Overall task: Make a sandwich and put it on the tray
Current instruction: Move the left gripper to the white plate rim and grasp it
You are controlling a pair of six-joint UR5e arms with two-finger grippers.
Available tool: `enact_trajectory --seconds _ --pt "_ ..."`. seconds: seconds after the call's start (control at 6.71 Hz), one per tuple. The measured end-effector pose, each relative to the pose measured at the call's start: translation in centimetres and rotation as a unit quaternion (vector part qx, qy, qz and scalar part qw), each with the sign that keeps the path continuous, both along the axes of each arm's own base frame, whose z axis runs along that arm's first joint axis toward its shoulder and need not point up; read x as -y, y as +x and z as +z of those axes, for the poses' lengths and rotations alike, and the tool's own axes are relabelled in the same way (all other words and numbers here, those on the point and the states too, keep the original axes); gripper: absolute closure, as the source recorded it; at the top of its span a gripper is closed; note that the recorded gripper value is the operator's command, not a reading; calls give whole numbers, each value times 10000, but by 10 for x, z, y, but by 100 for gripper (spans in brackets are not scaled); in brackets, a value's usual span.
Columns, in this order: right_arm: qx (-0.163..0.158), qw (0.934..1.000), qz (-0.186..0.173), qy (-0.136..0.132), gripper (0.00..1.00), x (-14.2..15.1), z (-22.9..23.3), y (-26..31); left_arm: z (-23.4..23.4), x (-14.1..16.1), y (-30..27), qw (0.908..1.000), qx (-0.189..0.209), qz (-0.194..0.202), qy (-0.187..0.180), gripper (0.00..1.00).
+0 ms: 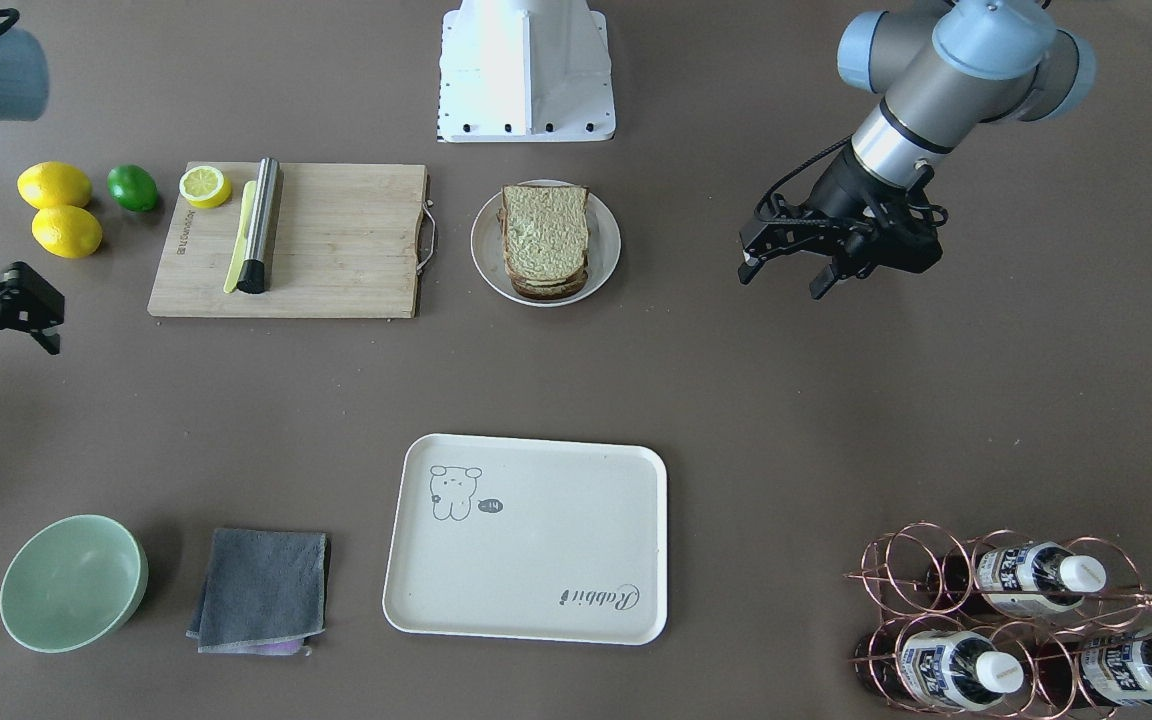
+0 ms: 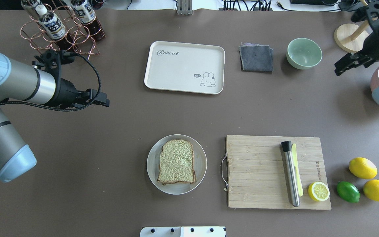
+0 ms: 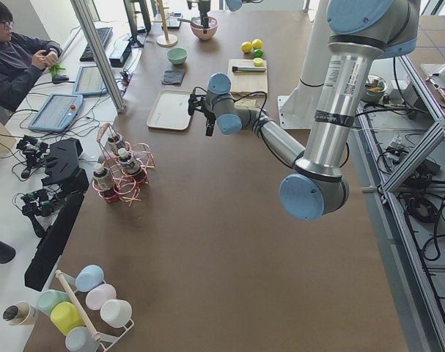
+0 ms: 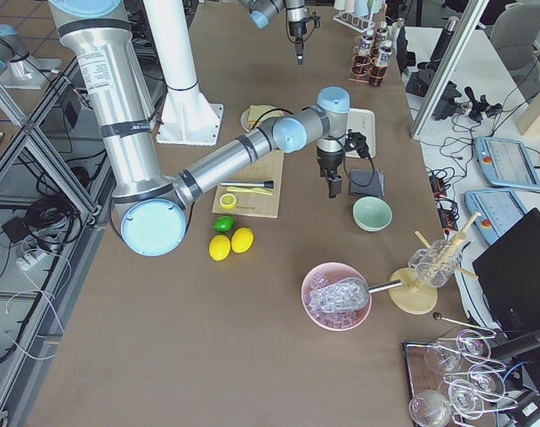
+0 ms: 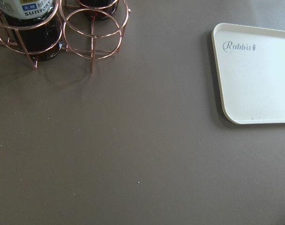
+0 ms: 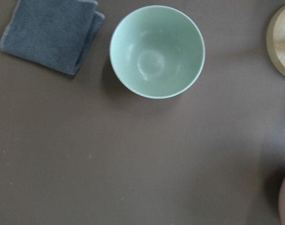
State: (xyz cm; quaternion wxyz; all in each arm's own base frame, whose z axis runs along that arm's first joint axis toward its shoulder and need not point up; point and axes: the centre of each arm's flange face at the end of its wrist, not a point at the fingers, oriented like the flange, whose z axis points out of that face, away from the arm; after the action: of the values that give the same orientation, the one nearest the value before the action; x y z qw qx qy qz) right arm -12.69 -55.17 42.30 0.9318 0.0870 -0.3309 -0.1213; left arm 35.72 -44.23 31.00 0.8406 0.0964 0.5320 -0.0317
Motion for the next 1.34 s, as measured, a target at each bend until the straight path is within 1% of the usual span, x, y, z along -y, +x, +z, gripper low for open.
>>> enact_trajectory --seconds 0.15,0.3,0.45,0.6,0.75,0.89,1.04,1.19,1.34 --pt "-106 9997 -232 -44 0 1 35 59 -9 -12 20 9998 -93 58 -147 3" --pt "-223 9990 -333 -185 0 -10 73 106 -15 -28 40 9993 -159 171 -296 3" --pt "-284 9985 -373 -281 0 -24 103 138 -17 -42 56 9989 -170 243 -368 3" --pt "-279 9984 -344 -346 0 -36 123 164 -17 -60 77 9989 -126 288 -343 6" --pt "-273 9984 -270 -421 0 -45 134 181 -16 -85 105 9988 -82 351 -343 17" --pt "-271 9983 -228 -470 0 -49 140 188 -16 -104 124 9984 -64 392 -396 33" --pt "-271 9981 -205 -505 0 -51 143 191 -15 -116 138 9980 -49 444 -443 45" --pt "-270 9980 -188 -534 0 -52 146 192 -10 -123 148 9977 -65 507 -448 52" --pt "-270 9979 -182 -556 0 -53 148 193 0 -125 158 9975 -128 550 -416 53"
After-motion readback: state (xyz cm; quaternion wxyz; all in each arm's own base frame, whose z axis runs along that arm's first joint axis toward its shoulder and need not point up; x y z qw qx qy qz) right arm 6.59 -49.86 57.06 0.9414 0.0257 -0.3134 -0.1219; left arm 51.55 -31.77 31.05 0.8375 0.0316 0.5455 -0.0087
